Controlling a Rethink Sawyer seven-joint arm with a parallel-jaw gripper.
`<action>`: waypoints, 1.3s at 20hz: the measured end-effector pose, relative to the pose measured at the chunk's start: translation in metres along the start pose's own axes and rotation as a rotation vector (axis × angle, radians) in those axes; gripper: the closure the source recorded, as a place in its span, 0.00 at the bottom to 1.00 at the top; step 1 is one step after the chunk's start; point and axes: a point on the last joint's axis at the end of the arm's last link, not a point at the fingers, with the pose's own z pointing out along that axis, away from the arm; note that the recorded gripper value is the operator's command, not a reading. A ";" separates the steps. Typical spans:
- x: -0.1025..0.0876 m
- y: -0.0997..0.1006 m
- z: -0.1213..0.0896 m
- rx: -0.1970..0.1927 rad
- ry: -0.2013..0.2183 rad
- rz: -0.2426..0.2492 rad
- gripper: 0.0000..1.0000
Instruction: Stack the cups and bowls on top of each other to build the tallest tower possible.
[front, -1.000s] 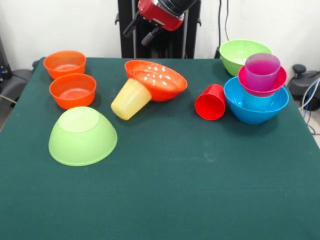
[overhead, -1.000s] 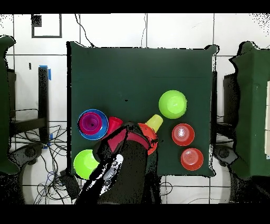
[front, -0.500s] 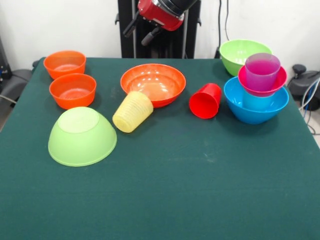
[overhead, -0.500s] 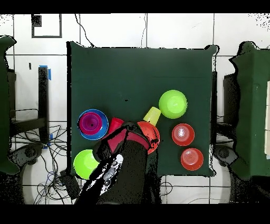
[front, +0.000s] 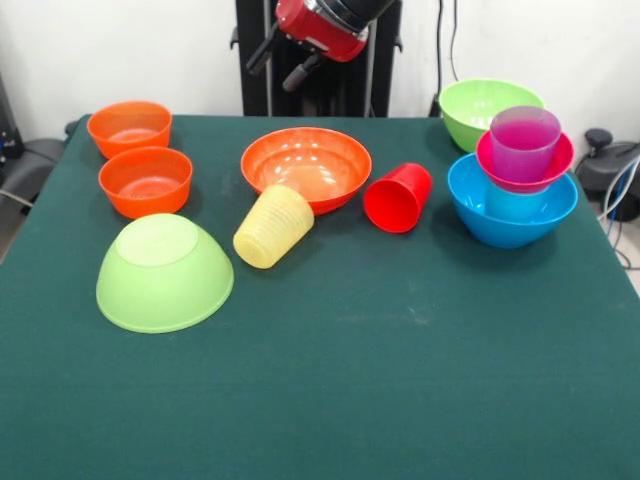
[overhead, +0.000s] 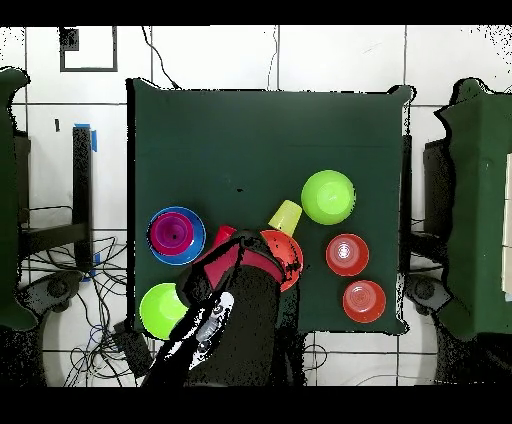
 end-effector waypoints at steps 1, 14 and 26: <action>0.000 0.000 0.000 0.000 0.000 0.000 0.00; -0.033 0.015 0.079 -0.316 -0.032 0.214 0.00; -0.038 0.034 0.137 -0.507 -0.064 0.350 0.00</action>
